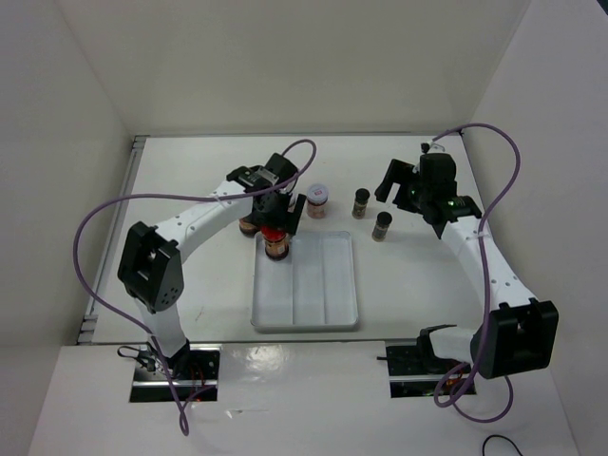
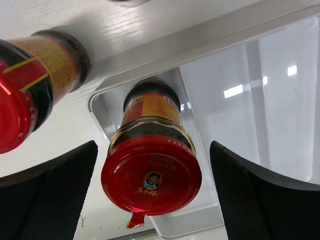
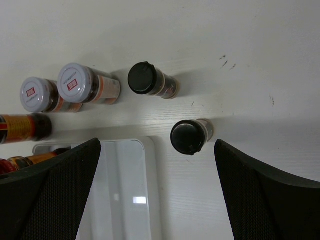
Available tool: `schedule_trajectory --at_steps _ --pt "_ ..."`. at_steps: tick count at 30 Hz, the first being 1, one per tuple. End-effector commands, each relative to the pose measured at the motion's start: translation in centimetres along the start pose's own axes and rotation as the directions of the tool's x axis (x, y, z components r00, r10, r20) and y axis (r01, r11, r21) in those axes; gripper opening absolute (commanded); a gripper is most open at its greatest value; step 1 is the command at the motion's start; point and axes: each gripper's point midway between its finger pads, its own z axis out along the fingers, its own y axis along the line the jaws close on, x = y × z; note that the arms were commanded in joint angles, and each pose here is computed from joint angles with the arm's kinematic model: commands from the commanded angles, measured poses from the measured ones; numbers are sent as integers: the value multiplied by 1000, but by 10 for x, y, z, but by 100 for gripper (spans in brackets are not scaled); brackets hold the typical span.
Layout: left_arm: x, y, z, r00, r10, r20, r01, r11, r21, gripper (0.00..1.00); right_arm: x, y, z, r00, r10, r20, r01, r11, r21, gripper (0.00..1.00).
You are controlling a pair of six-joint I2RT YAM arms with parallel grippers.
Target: Organize the condiment bottles
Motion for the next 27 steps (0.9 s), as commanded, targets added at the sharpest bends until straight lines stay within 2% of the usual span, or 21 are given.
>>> schedule_trajectory --at_steps 1,3,8,10,13,16,20,27 --pt "-23 -7 -27 996 -21 81 19 999 25 100 7 -4 4 1000 -21 -19 22 1000 18 99" --pt "-23 -10 -36 997 -4 82 2 1000 29 100 7 -4 4 1000 -21 -19 22 1000 18 99" --pt "-47 -7 -88 981 -12 194 9 1000 16 100 8 -2 4 1000 -21 -22 21 1000 10 99" --pt "-66 11 -111 961 -38 273 50 998 -34 100 6 -1 3 999 -21 -24 21 1000 11 99" --pt "-77 42 -127 945 -82 318 112 990 -80 100 2 0 2 999 -30 -22 31 999 10 99" --pt "-79 68 -125 943 -90 320 141 980 -141 100 1 0 1 999 -49 -22 49 999 9 99" --pt "-69 99 -95 951 -143 274 198 963 -184 100 1 0 1 999 -49 -22 49 999 9 99" --pt "-64 102 -62 953 -183 240 212 972 -102 100 3 0 0 998 -58 -35 58 998 4 99"
